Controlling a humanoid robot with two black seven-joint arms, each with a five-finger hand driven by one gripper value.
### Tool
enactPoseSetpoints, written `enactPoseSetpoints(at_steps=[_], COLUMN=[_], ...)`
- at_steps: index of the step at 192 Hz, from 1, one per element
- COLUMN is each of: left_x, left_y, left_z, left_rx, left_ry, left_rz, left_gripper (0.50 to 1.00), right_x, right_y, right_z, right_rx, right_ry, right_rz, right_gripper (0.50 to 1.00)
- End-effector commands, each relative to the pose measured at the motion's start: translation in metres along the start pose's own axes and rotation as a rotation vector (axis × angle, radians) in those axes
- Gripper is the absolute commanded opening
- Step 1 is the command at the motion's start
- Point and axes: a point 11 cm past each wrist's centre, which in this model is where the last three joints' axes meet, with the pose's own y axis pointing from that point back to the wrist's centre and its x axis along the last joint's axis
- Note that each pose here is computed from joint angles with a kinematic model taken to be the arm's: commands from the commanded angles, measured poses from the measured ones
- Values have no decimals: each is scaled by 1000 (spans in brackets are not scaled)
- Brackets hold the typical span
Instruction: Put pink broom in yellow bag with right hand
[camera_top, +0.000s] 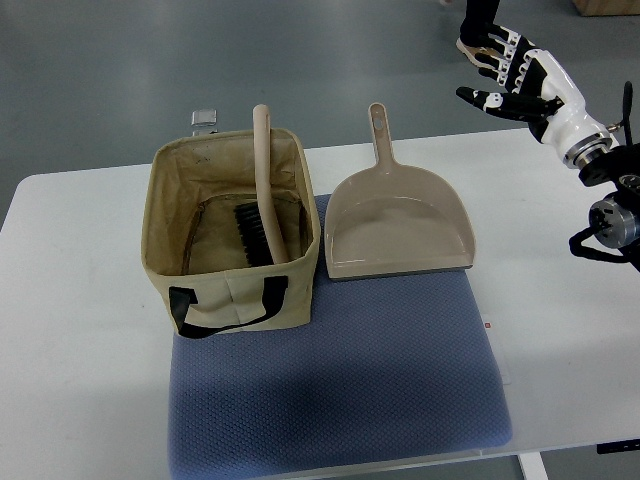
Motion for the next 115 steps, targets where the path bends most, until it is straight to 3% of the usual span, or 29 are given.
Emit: enactPoseSetpoints(at_steps=[1, 115], left_x=[0, 0], left_y=[0, 0], left_z=[0, 0], left_rx=[0, 0], left_ry=[0, 0], left_rz=[0, 0], left_gripper=[1000, 1000], right_x=[7, -15], right_y=[10, 57], right_z=[9, 85], right_rx=[-9, -54], right_ry=[-126, -421], right_rz=[9, 57], right_gripper=[924, 930])
